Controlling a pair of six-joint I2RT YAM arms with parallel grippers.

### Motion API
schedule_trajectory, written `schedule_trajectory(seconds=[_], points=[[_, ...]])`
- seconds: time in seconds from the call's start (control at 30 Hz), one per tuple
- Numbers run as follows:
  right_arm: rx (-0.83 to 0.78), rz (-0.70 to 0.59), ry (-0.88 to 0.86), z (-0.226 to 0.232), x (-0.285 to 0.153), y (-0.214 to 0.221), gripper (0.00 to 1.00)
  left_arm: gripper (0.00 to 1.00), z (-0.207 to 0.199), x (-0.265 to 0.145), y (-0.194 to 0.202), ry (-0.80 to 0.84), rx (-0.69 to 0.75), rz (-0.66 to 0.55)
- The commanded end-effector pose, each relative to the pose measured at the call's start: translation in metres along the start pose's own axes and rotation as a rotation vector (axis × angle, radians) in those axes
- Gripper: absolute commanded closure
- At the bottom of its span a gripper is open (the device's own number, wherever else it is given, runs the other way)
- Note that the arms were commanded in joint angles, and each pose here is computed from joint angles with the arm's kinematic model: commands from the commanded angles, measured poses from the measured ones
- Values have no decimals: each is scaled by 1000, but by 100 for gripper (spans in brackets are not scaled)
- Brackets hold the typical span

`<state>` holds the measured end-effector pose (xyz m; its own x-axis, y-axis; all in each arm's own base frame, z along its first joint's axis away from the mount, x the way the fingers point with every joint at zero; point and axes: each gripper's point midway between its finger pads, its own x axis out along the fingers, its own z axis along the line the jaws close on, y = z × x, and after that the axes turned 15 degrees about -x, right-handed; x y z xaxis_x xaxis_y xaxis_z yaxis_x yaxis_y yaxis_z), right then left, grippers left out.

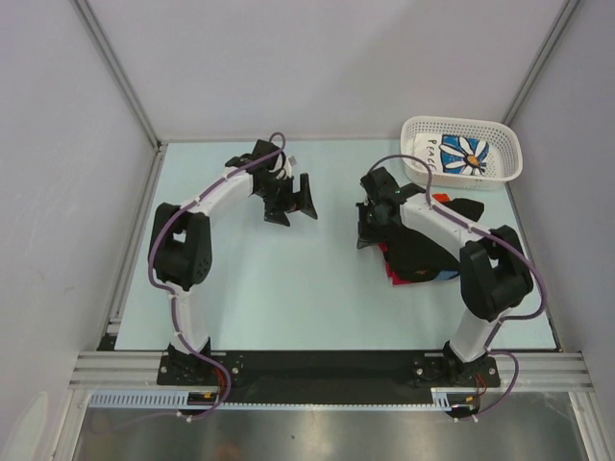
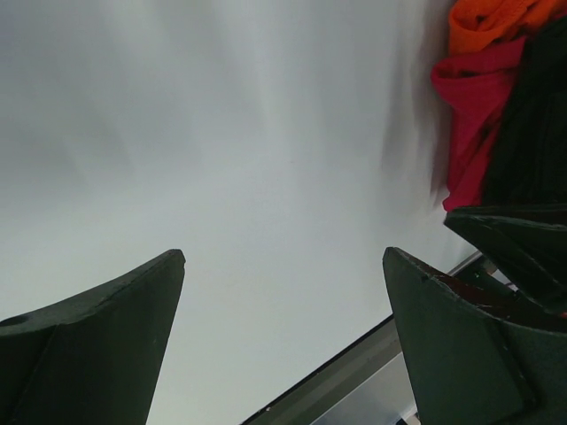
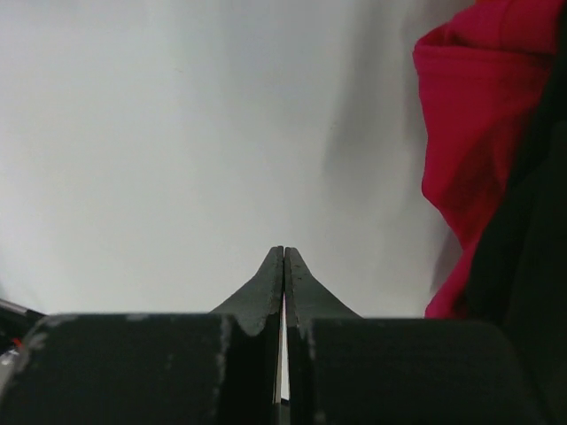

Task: Fold and stack the t-shirts
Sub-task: Put the neatly folded tshirt into the corner of the board with the right arm

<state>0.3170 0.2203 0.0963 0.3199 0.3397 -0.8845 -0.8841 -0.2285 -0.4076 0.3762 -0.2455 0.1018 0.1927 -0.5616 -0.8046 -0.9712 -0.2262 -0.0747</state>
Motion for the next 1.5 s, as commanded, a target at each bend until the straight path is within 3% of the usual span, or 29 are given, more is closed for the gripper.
schedule_trajectory(seconds=[0.0,0.5,0.73,1.47], points=[[-25,33,57,-5,18,9,100,0,-13,-28,-17,41,60,-72],[-93,145,412,-55,63,3,100,0,-6,-39,-17,58,88,-45],[-68,221,485,-82,65,26,100,0,-2,-34,-18,60,70,-28],[133,375,671,-214,23,114,100,0,-2,-36,-22,72,67,-32]])
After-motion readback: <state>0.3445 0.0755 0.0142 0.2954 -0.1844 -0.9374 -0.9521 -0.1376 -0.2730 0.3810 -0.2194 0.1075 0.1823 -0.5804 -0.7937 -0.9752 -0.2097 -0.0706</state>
